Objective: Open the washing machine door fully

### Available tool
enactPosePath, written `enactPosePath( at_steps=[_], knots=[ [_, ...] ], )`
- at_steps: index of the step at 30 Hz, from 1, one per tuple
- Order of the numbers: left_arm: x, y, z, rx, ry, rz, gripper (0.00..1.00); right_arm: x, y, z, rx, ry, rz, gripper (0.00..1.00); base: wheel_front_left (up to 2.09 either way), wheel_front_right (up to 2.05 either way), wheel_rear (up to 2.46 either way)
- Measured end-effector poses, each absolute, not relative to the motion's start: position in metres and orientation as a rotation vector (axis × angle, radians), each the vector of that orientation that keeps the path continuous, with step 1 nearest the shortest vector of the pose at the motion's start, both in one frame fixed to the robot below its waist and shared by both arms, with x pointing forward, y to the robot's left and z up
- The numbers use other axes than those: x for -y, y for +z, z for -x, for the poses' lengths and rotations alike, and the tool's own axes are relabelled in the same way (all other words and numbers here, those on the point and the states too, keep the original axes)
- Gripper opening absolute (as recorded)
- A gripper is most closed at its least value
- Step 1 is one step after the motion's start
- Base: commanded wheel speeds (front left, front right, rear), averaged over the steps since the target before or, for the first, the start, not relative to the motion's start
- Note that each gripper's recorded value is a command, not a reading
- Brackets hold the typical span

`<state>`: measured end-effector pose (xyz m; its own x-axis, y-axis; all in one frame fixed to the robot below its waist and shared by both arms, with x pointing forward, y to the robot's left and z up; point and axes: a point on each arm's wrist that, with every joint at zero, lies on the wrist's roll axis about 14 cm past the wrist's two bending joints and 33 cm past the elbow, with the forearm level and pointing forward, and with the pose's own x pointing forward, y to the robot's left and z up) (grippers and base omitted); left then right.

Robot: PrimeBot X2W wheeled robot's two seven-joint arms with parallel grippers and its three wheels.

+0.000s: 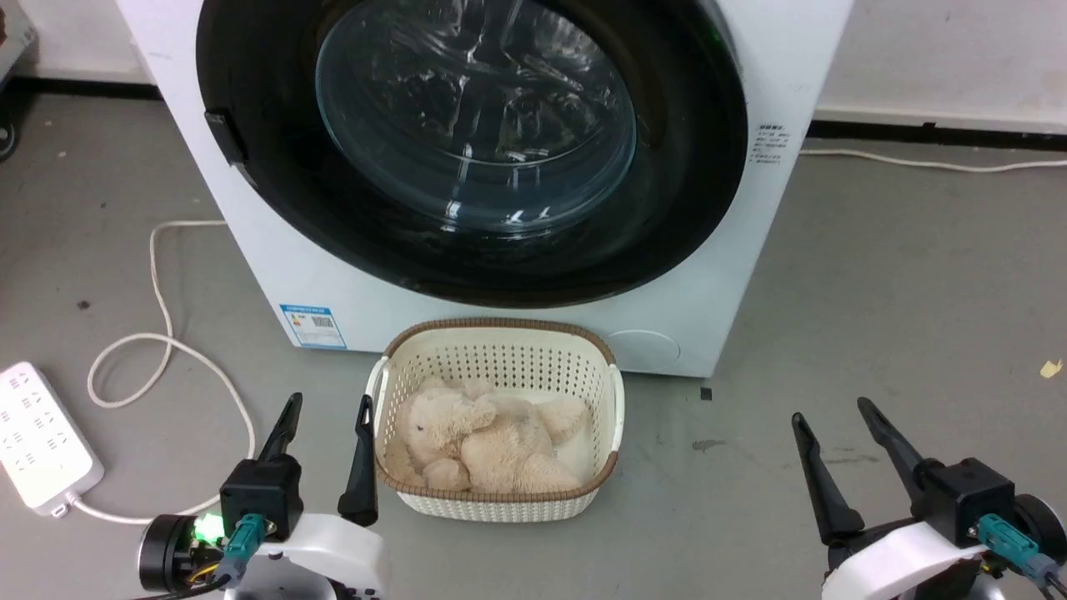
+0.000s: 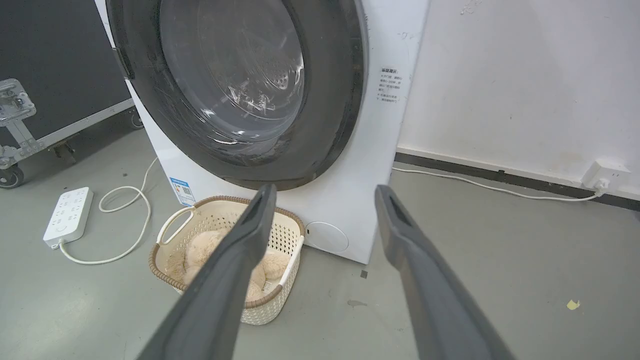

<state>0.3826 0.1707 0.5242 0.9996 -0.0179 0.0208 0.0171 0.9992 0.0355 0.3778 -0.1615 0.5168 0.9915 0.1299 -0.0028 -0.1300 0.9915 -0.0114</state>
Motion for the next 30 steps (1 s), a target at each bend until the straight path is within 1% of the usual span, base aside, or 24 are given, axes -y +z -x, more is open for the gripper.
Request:
enactPosePath(
  at_steps=[2,3,4,5,21,30],
  knots=[
    [-0.171,0.522,-0.384,0.016,-0.017,-0.035,1.00,0.162,0.515,-0.380,-0.003,0.130,0.009,1.00,0.00,0.00,0.00],
    [-0.170,0.521,-0.384,0.016,-0.018,-0.035,1.00,0.162,0.514,-0.381,-0.004,0.129,0.004,0.89,0.00,0.00,0.00],
    [-0.170,0.520,-0.384,0.015,-0.018,-0.032,1.00,0.162,0.514,-0.382,-0.006,0.130,0.000,0.34,0.00,0.00,0.00],
    [-0.170,0.519,-0.385,0.012,-0.018,-0.029,1.00,0.161,0.513,-0.383,-0.005,0.131,-0.002,0.00,0.00,0.00,0.00],
    [-0.169,0.514,-0.395,0.020,-0.017,-0.028,1.00,0.163,0.544,-0.430,0.072,0.143,-0.083,0.00,0.00,0.00,0.00],
    [-0.173,0.511,-0.400,0.025,-0.006,-0.031,1.00,0.168,0.569,-0.466,0.103,0.140,-0.219,0.00,0.00,0.00,0.00]
  ],
)
